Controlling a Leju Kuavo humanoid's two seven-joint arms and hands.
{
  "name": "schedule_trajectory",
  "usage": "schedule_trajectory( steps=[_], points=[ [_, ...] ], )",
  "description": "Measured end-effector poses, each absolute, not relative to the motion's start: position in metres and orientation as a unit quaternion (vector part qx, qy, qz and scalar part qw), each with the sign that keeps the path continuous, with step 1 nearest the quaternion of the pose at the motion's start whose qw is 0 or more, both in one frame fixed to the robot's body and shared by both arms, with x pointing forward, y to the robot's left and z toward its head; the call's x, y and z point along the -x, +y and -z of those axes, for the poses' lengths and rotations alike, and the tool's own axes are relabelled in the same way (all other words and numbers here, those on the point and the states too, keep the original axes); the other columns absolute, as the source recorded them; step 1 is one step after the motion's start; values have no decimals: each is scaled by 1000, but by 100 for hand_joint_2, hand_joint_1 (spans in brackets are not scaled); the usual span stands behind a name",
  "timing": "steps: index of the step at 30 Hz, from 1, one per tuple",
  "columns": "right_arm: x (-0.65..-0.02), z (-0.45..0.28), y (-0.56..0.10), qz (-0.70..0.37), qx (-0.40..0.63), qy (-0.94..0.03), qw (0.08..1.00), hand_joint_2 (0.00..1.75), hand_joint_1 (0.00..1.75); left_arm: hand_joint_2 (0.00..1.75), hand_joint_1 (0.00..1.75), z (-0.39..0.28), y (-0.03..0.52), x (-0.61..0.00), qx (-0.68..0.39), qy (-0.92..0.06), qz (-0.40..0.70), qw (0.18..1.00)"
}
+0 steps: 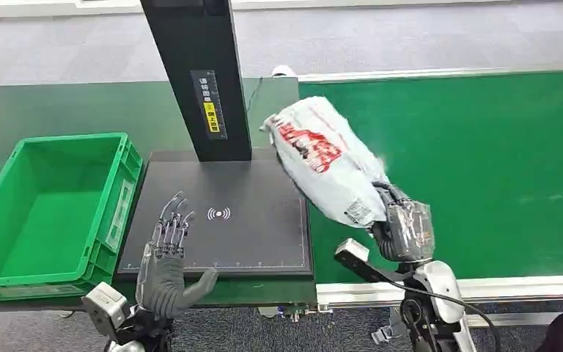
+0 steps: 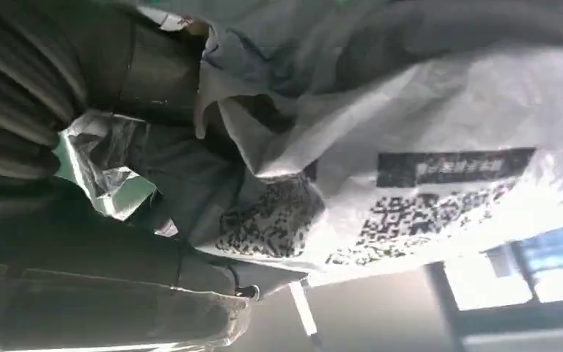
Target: Moved the parcel from conveyor to table for the left to box.
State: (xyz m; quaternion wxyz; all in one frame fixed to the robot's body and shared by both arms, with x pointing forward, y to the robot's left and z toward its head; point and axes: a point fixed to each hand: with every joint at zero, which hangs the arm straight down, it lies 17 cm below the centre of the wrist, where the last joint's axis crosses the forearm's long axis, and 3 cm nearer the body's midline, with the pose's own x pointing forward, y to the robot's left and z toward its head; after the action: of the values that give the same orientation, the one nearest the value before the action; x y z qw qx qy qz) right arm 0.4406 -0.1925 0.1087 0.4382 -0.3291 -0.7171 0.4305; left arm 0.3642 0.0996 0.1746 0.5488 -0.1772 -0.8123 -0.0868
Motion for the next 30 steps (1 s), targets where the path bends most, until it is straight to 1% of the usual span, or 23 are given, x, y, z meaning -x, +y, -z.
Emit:
schedule_trajectory(
  steps=[3,8,13,20,24,30],
  points=[
    [-451,-103,-163,-484,306,-709,412,175,175,175,0,-175,91,-368,187,-811,99,546],
    [-457,-83,-101,-576,219,-695,371,175,175,175,0,-173,81,-372,201,-807,108,545],
    [-444,-55,-55,-641,143,-671,345,175,175,175,0,-175,73,-379,212,-804,115,543],
    [-423,-26,-38,-671,103,-650,341,175,175,175,0,-172,66,-383,224,-798,120,547],
    [-410,-18,-30,-680,73,-646,341,175,175,175,0,-169,64,-384,224,-796,123,549],
    [-402,-12,-25,-686,57,-642,337,175,175,175,0,-168,62,-386,224,-794,124,551]
  ],
)
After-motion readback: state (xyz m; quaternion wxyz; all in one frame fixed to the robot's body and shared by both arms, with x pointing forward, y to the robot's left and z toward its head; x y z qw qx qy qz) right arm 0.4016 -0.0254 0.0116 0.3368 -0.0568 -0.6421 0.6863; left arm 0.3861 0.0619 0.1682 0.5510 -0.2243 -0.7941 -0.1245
